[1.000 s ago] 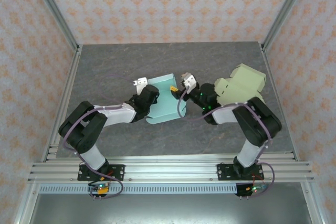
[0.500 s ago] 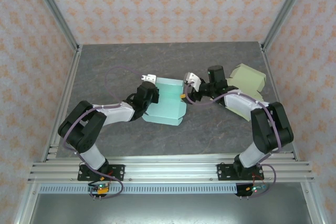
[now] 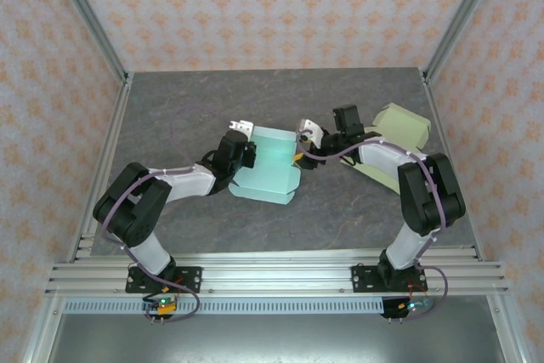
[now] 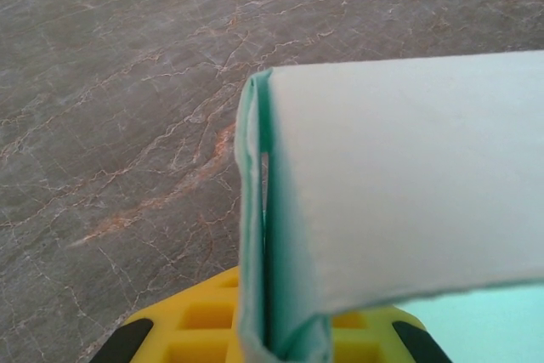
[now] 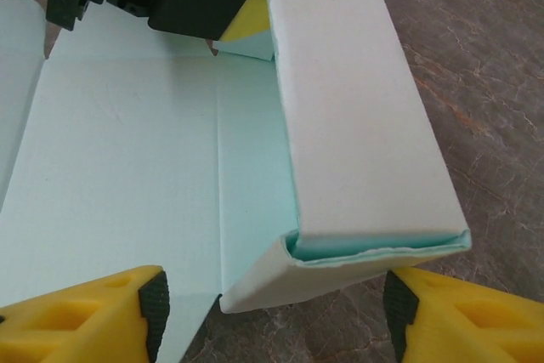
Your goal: Fold the paper box
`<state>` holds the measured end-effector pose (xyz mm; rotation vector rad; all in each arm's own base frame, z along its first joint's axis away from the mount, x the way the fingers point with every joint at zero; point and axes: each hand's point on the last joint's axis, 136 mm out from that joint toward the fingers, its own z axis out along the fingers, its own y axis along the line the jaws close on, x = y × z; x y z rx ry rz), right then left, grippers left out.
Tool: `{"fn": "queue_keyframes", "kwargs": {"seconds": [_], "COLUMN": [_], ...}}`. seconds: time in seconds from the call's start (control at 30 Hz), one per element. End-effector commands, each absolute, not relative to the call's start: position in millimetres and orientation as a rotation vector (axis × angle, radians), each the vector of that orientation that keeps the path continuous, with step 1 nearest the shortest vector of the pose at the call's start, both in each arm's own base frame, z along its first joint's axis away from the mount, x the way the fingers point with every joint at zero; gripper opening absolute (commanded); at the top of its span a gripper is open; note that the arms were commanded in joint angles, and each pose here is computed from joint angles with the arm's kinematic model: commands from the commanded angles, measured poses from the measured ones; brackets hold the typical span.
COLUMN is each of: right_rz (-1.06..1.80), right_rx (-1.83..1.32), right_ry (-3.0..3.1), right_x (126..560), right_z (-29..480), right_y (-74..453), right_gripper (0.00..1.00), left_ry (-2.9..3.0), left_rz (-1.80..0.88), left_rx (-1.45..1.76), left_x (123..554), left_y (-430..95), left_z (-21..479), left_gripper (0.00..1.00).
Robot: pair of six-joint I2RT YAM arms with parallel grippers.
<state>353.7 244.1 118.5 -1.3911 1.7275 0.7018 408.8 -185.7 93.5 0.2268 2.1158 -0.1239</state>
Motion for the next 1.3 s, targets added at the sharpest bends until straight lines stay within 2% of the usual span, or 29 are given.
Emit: {"fn": "queue_keyframes", "kwargs": {"seconds": [0.0, 0.2, 0.3, 0.6, 0.7, 0.8, 0.9, 1.13, 1.27], "right_rz": [0.727, 0.758, 0.800, 0.890, 0.839, 0.805, 0.800, 0.907, 0.949], "right_rx": [-1.389, -1.424, -1.466, -1.422, -1.290, -1.114, -1.075, -1.266, -1.298], "right_ry": [1.678, 1.715, 1.701, 1.750, 1.815, 1.845, 1.877, 1.813, 1.834], "right_x": [359, 355, 349, 355, 373, 390, 389, 349, 339], "right_z": [124, 116, 119, 119, 115, 117, 112, 110, 108], "right_y": [256, 255, 257, 264, 266, 268, 274, 270, 254], "right_gripper": [0.72, 0.77, 0.75, 0.51, 0.39, 0.35, 0.39, 0.68, 0.72], "left_ry": [2.006, 2.010, 2.014, 2.019, 2.020, 2.025, 2.029, 2.040, 2.042], "left_rz": [-0.262, -0.241, -0.239, -0.241, -0.240, -0.247, -0.244, -0.177, -0.166], "left_rx": [0.302, 0.321, 0.325, 0.321, 0.303, 0.279, 0.255, 0.199, 0.172], "left_x": [412, 411, 411, 411, 411, 410, 411, 415, 417], "left_y": [-216, -214, -214, -215, -213, -212, -211, -198, -190], "left_z": [122, 121, 121, 120, 119, 118, 117, 115, 115], "left_gripper": [0.00, 0.00, 0.00, 0.00, 0.00, 0.00, 0.00, 0.00, 0.00]}}
